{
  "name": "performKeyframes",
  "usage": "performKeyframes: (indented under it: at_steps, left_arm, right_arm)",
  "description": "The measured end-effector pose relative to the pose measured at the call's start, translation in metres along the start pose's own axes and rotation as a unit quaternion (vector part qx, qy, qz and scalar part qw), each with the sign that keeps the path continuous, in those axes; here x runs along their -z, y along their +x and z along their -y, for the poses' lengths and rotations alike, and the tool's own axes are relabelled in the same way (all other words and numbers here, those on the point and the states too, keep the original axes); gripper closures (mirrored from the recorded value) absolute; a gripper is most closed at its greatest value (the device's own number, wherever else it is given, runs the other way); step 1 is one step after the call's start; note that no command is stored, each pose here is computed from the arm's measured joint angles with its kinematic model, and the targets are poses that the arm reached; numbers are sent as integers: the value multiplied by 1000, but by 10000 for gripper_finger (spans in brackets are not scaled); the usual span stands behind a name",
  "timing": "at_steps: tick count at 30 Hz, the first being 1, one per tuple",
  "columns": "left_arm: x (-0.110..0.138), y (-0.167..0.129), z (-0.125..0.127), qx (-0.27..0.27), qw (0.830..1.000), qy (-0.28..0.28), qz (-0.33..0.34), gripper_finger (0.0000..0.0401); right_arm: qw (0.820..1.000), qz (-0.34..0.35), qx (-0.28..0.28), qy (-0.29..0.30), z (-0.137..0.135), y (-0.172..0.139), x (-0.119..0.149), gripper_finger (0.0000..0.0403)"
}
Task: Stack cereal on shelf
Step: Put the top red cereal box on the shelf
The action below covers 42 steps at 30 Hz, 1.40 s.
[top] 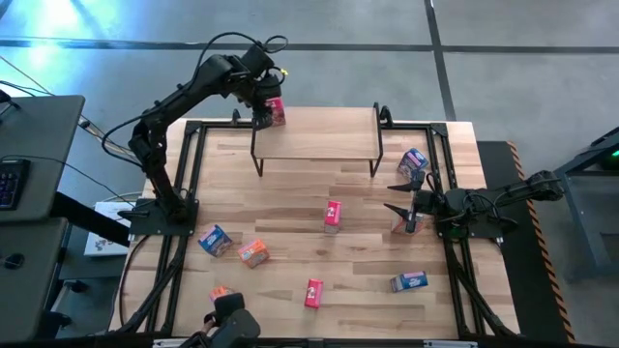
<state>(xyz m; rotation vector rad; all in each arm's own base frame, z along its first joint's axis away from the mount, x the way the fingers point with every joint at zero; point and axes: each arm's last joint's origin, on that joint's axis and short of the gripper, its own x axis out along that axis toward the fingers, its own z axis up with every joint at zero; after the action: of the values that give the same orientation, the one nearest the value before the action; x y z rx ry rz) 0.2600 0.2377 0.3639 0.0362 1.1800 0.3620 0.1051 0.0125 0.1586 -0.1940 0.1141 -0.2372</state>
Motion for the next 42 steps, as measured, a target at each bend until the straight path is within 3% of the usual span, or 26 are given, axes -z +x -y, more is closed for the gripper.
performKeyframes:
  at_steps: [34, 42]
  left_arm:
    - [-4, -14, -5, -32, 999, 0, 17, 199]
    - [-1, -30, -3, -43, 998, -3, 36, 199]
  right_arm:
    - [1000, 0, 0, 0, 0, 0, 0, 162]
    - [1000, 0, 0, 0, 0, 0, 0, 162]
